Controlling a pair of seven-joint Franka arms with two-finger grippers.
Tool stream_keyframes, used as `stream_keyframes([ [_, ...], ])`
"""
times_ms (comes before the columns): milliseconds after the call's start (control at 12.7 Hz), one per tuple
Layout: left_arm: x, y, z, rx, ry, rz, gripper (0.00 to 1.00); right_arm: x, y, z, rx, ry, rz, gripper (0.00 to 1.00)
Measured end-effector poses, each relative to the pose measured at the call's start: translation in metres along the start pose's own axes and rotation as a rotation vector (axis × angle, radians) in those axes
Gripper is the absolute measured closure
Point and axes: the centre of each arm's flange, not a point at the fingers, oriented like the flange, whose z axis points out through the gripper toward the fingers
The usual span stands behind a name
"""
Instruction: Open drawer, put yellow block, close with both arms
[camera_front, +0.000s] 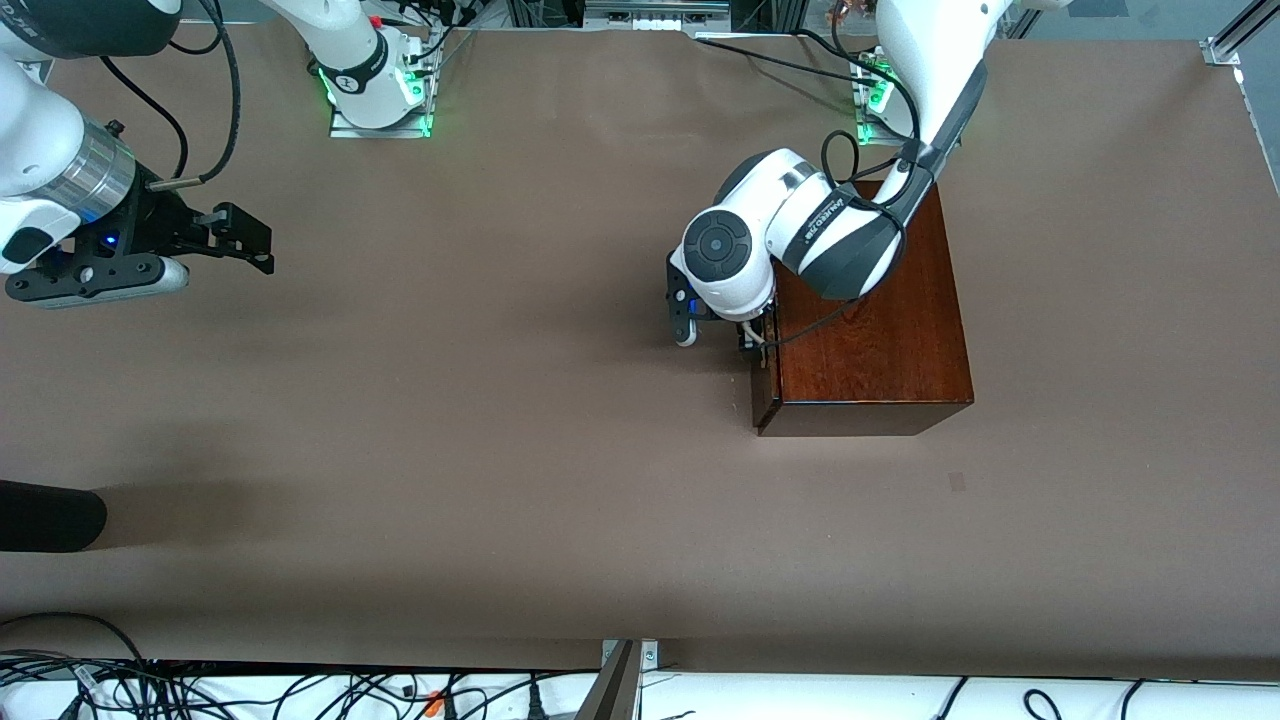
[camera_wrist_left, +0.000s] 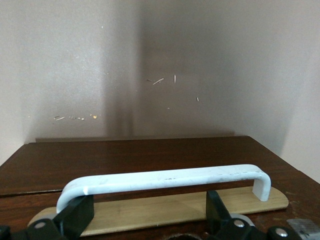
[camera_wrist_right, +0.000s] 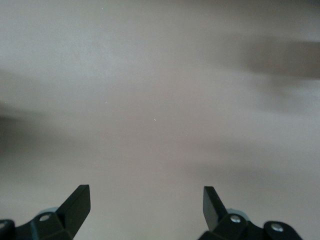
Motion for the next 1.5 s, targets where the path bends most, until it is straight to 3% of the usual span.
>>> stream_keyframes([
  [474, 0.005, 0.003, -0.006, 0.006, 0.009, -0.056, 0.0, 0.0, 0.001, 0.0, 0.0, 0.0, 0.002, 0.0],
  [869, 0.001, 0.009, -0.083, 0.071, 0.11, -0.325, 0.0, 0.0, 0.002, 0.0, 0.0, 0.0, 0.003, 0.0],
  [1185, -0.044, 0.015, -0.143, 0.062, 0.098, -0.574, 0.0, 0.0, 0.002, 0.0, 0.001, 0.0, 0.004, 0.0],
  [1502, -0.126, -0.006, -0.195, 0.034, 0.094, -0.768, 0.0, 0.0, 0.002, 0.0, 0.001, 0.0, 0.004, 0.0],
])
